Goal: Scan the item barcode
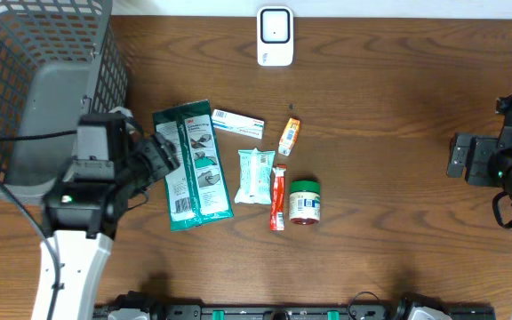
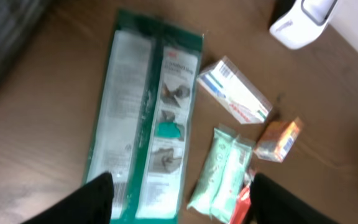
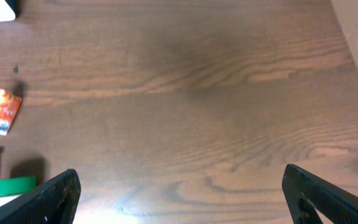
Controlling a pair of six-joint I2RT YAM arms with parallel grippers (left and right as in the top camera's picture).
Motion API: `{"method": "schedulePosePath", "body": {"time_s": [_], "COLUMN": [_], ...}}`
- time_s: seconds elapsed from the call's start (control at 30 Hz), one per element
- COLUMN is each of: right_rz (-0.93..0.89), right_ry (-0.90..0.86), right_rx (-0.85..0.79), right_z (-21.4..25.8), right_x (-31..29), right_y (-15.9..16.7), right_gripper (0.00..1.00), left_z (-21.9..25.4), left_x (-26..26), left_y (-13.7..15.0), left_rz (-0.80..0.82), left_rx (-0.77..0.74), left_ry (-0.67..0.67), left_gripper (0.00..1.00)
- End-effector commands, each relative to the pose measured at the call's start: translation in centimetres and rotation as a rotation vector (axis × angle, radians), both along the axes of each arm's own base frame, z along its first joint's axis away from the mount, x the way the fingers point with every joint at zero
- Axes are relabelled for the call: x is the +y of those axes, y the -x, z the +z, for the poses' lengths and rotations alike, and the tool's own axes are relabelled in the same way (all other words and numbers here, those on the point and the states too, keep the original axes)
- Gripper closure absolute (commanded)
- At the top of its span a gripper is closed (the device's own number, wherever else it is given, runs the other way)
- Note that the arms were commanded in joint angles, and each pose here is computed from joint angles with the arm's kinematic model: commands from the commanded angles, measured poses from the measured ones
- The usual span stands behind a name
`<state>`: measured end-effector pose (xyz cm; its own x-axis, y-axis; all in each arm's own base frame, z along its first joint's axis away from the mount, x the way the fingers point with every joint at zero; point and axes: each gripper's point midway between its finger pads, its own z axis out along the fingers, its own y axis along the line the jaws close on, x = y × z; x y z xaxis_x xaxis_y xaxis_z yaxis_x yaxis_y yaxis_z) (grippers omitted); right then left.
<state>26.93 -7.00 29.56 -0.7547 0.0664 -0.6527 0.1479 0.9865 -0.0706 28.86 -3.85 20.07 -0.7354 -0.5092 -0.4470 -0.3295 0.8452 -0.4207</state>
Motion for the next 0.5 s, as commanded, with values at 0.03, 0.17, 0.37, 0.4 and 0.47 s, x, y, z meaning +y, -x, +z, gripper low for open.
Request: {"method": "schedulePosePath", "body": {"time_s": [0.03,0.17,0.37,0.4,0.47], "right_rz": [-0.014,-0.014,-0.015,-0.014,-0.015], "right_ry": [-0.004,-0.004,-0.005,-0.005,-0.005], "right_rx": [-0.012,-0.012,-0.013,-0.012,-0.012], "right_z": [0.4,0.4,0.4,0.4,0.4], "right_x": [-0.2,-0.2,-0.2,-0.2,-0.2], "right_y": [0.0,0.0,0.0,0.0,0.0], "right_gripper": [0.01,0.01,0.01,0.01,0.01], "left_z": [6.6,7.2,6.5,6.4,6.3], "left_x": [2.5,2.5,2.5,2.5,2.5], "left_y": [0.1,-0.2,-0.3,-0.4,-0.4], "left_rz": [-0.063,-0.107,-0.117,-0.117,-0.118], "left_rx": [-0.056,-0.074,-0.049,-0.045,-0.041], "left_ry": [-0.231,-0.266,-0.271,-0.271,-0.271], "left_gripper": [0.24,0.12,0.11,0.11,0.11]}}
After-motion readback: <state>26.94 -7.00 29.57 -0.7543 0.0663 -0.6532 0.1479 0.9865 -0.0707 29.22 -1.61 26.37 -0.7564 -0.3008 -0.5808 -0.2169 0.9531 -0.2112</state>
